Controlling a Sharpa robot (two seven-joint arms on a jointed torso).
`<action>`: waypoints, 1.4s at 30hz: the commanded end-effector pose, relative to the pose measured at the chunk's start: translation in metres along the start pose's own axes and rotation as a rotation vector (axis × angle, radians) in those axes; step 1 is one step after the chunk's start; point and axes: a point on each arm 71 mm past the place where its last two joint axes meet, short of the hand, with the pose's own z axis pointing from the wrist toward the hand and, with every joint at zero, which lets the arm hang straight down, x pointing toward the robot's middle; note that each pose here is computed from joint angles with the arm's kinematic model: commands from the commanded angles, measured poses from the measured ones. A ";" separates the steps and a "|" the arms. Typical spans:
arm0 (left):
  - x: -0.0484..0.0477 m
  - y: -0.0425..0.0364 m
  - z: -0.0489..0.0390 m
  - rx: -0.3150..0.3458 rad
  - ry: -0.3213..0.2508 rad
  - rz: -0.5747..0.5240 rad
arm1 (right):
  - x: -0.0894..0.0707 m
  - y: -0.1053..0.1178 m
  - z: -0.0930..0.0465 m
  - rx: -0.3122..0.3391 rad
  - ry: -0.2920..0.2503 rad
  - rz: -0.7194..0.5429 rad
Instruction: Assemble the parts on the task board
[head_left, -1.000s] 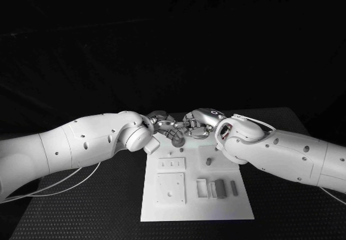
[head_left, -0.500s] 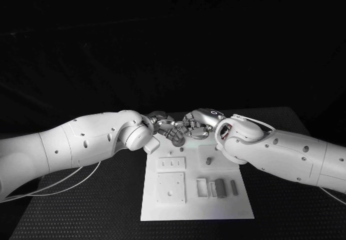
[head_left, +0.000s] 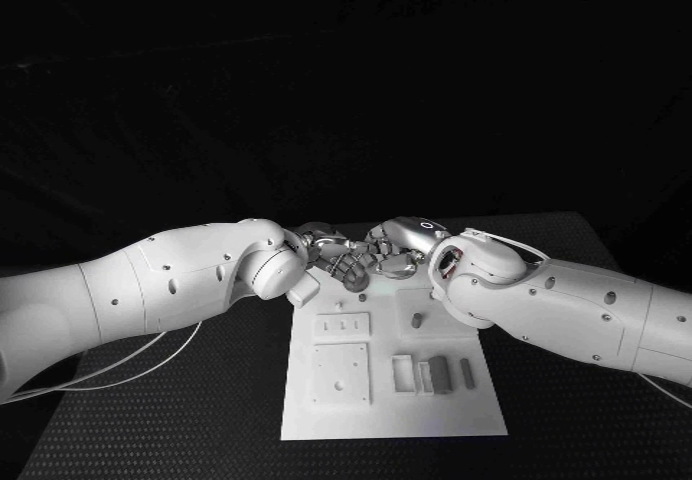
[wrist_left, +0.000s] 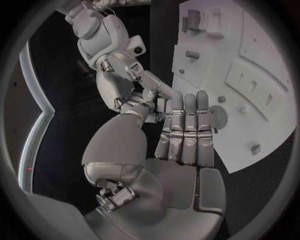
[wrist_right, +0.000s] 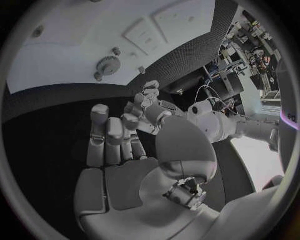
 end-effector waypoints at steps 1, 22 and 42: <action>0.0098 -0.0040 0.0010 0.008 0.046 0.000 | 0.000 0.009 0.001 -0.037 -0.005 -0.016; 0.0108 -0.0034 0.0023 -0.013 0.035 0.009 | 0.000 0.008 0.001 -0.030 -0.008 -0.018; 0.0037 -0.0016 0.0023 -0.019 -0.024 -0.005 | 0.000 0.006 0.000 -0.015 -0.013 -0.003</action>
